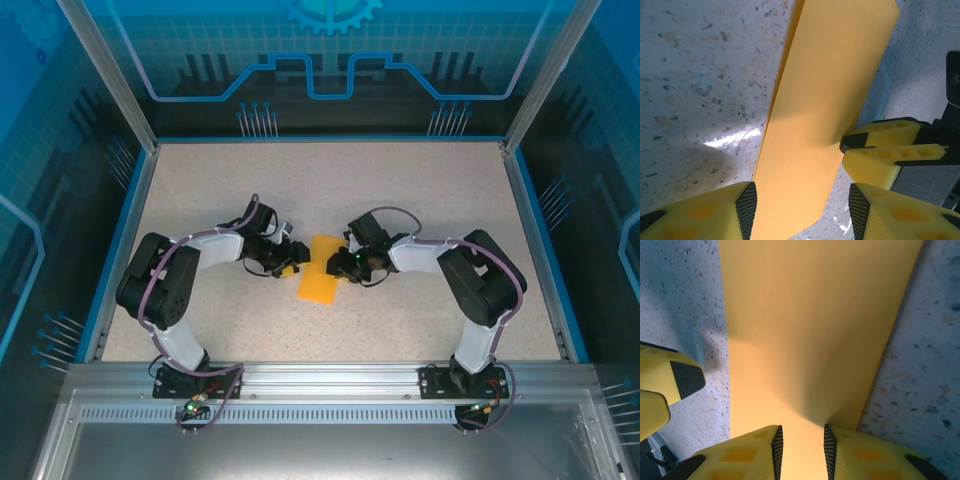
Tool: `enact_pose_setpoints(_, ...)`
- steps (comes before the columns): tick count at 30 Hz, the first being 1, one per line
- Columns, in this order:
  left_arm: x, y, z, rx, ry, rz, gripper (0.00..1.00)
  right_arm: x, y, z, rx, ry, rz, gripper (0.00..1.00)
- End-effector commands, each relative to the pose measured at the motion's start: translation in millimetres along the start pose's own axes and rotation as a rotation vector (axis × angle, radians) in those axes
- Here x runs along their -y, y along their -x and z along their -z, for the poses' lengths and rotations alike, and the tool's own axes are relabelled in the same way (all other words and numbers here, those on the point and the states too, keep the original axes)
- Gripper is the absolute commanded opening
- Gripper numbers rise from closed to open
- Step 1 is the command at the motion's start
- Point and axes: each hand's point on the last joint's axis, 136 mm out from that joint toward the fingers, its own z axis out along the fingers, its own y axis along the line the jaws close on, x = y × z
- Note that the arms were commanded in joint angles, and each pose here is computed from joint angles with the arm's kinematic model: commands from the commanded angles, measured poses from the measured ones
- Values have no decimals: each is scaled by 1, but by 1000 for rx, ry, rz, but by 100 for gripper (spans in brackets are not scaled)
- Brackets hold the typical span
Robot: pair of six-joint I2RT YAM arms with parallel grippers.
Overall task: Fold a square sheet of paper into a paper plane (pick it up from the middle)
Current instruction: Fold the triangle a second time at the center of the table.
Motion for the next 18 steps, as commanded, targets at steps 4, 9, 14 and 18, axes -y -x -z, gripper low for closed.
enact_pose_setpoints(4, 8, -4, -2, -29, -20, -10, 54, -7, 5, 23, 44, -19, 15, 31)
enact_pose_setpoints(9, 10, -4, -4, -35, -19, -11, 54, -1, -1, 15, 28, -6, -7, 31)
enact_pose_setpoints(14, 10, -5, -6, -43, -15, -13, 55, 6, -3, 8, 13, -33, -16, 31)
enact_pose_setpoints(18, 9, -5, -7, -45, -12, -10, 55, 12, -6, 1, -1, -30, -21, 31)
